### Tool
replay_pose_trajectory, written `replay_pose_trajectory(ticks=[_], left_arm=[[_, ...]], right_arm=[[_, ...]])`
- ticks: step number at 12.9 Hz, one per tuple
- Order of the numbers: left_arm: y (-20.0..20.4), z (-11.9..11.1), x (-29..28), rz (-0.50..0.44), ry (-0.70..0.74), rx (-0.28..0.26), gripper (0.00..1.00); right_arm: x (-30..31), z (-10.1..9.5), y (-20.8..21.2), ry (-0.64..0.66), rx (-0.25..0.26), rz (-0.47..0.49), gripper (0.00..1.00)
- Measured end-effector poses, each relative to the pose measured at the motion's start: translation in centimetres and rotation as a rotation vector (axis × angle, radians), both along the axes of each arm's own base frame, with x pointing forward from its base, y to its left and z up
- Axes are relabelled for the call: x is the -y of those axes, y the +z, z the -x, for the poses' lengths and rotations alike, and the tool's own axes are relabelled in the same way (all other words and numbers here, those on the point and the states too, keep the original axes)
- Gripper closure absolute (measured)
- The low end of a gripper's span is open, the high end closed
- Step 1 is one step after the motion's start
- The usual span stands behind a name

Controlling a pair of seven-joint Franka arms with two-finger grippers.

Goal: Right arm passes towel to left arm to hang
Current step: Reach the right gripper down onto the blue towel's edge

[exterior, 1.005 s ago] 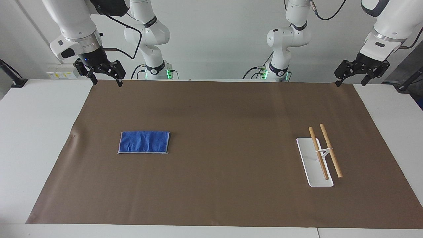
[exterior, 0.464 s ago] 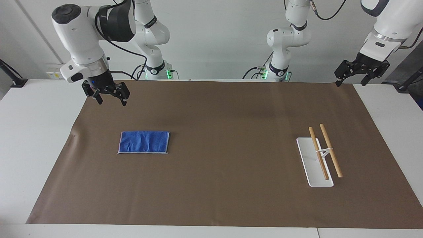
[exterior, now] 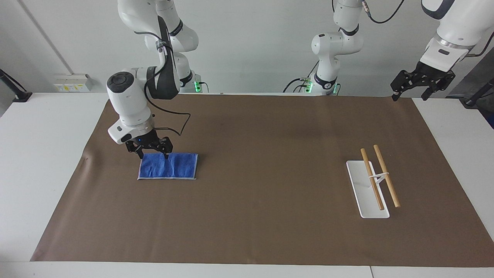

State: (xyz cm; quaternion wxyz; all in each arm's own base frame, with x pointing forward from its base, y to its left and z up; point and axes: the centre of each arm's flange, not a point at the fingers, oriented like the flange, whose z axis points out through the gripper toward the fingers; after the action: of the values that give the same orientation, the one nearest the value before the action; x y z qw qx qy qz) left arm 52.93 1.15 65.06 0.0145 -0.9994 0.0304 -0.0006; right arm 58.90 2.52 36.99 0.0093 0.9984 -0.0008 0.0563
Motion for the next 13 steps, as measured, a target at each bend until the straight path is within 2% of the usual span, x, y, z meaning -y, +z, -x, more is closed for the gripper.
replay_pose_trajectory(ticks=[4,10,13], left_arm=[[0.0,0.0,0.0,0.0,0.0,0.0,0.0],[0.0,0.0,0.0,0.0,0.0,0.0,0.0],[0.0,0.0,0.0,0.0,0.0,0.0,0.0]], right_arm=[[-0.9,2.2,-5.9,0.019,0.019,-0.004,0.0],[1.7,2.5,-7.1,-0.019,0.016,-0.023,0.0],[1.6,3.0,-8.1,-0.037,0.043,-0.045,0.0]])
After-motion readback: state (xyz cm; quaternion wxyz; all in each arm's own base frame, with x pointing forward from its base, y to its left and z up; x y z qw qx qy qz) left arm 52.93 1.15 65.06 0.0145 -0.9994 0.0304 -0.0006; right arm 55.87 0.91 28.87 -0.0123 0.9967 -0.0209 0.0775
